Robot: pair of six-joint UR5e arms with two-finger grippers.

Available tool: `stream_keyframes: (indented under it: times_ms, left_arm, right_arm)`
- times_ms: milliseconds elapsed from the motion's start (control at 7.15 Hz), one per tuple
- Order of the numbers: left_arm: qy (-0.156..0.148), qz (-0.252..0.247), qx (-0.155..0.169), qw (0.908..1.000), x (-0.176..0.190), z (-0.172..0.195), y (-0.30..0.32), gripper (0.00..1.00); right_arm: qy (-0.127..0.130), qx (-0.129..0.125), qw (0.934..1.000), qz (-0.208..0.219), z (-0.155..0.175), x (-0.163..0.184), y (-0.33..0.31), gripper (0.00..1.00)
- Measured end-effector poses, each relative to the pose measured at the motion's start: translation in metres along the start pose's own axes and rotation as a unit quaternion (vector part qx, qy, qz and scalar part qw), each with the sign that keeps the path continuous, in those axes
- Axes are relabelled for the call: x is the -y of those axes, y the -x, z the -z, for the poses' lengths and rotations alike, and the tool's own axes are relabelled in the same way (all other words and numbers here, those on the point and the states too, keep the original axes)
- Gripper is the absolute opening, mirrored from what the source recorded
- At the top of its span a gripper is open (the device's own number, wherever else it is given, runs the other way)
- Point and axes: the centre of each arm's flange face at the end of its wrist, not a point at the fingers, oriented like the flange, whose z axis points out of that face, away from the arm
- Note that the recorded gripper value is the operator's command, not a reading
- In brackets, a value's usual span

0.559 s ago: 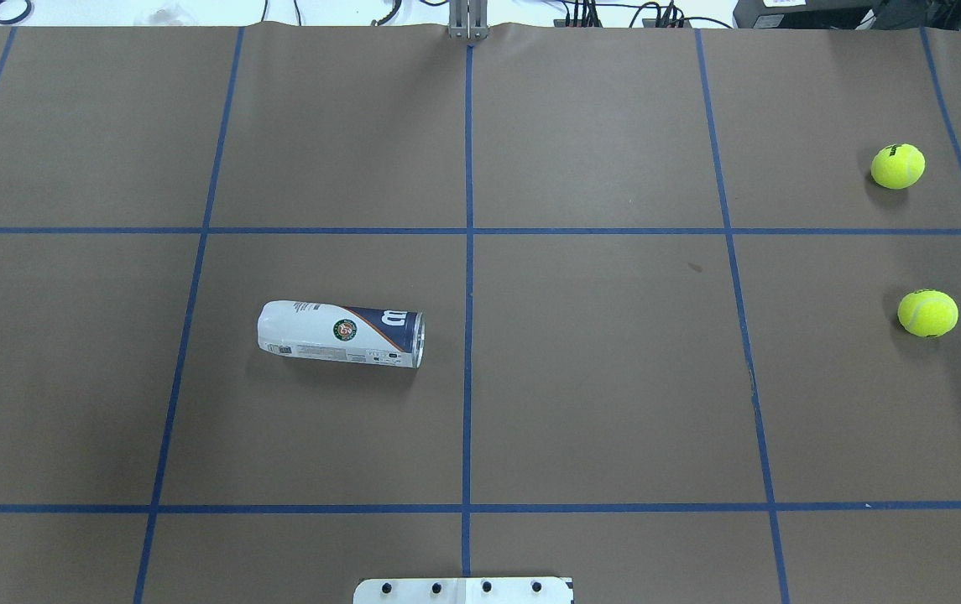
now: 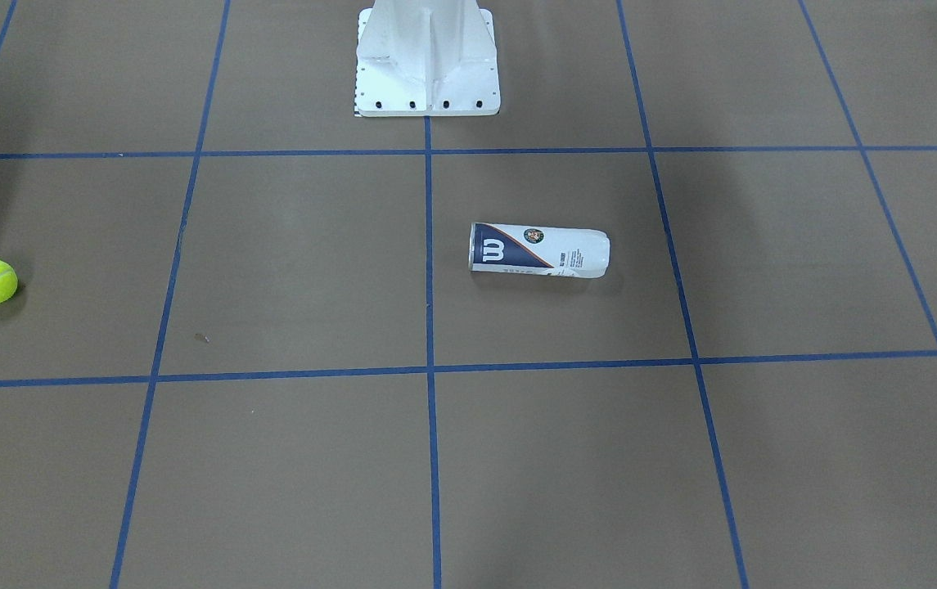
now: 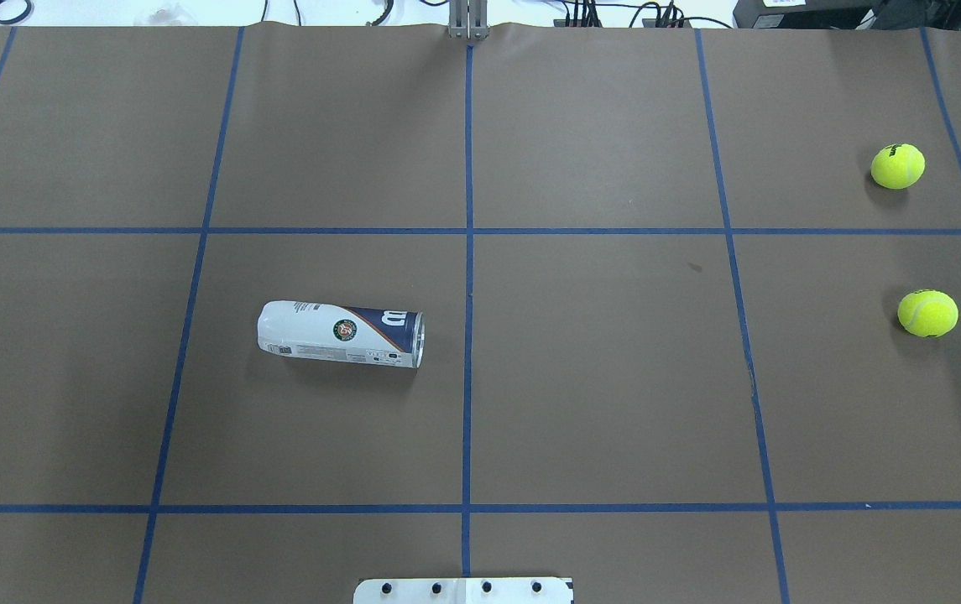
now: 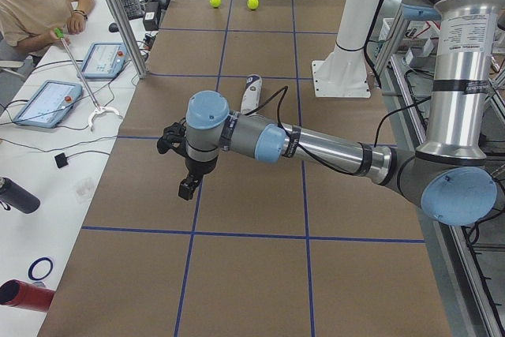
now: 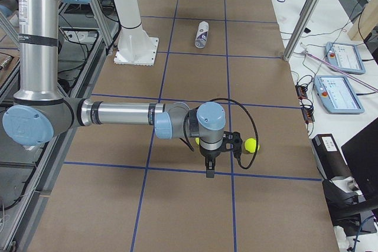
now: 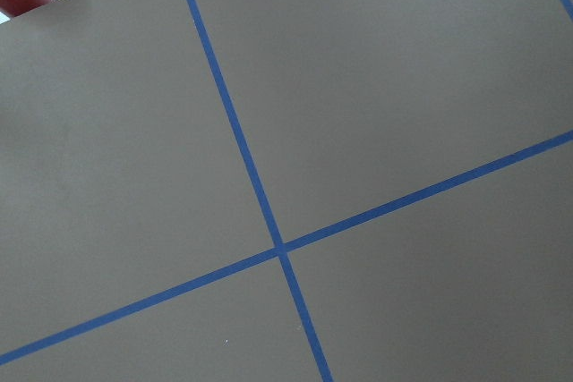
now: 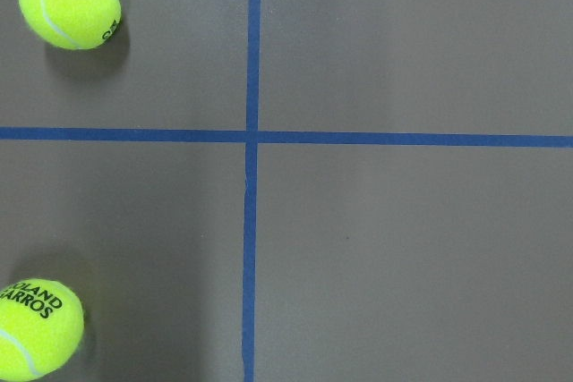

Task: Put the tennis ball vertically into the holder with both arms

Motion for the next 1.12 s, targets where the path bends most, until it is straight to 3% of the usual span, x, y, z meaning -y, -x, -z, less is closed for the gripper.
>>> stream_keyframes:
  times_ms: [420,699,1119]
  left_arm:
    - [-0.03,-0.084,-0.028,0.9956,0.03,-0.021,-0.054,1.0]
    - [-0.055,-0.109,-0.052,0.9911,0.045,-0.022,-0.075,1.0]
    - [-0.072,-0.144,-0.088,0.9831,0.106,-0.029,-0.154,1.0]
  right_arm:
    - [-0.001,0.003,1.0,0.001,0.001,0.003,0.001,0.99]
    - [0.002,0.02,0.9998,-0.001,0.0,0.002,0.004,0.99]
    - [0.005,0.03,0.9995,-0.002,-0.002,-0.001,0.004,0.99]
